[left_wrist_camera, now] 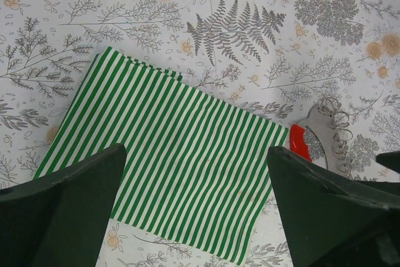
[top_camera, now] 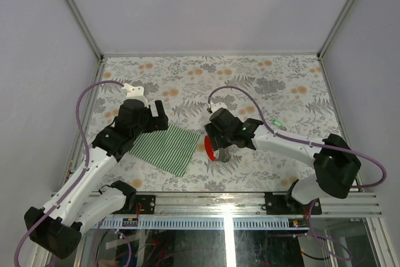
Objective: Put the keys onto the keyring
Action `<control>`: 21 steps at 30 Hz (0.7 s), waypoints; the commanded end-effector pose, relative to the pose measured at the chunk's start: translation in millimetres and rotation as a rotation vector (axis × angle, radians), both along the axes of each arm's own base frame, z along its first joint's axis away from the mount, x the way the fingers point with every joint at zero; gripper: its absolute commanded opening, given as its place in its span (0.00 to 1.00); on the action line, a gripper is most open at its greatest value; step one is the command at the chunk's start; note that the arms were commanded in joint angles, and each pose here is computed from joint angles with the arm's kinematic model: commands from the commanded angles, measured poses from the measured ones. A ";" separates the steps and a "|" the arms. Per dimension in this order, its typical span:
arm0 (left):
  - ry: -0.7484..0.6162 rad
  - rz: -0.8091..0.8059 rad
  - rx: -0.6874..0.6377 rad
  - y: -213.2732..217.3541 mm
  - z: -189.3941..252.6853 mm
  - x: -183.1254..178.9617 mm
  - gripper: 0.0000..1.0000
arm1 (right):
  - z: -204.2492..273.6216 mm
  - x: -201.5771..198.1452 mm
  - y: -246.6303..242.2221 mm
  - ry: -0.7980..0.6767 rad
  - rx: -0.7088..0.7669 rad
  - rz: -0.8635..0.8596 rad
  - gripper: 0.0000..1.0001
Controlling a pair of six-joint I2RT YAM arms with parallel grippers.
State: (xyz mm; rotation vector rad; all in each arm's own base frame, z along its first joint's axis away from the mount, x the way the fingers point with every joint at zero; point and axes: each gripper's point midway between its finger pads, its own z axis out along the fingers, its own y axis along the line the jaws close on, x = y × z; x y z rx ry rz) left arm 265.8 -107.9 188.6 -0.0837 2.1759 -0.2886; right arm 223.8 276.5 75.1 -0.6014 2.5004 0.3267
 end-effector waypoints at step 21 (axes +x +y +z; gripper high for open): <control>-0.018 -0.309 -0.149 -60.7 12.0 -4.7 1.00 | -3.8 -34.1 -73.8 0.137 0.396 -0.330 0.74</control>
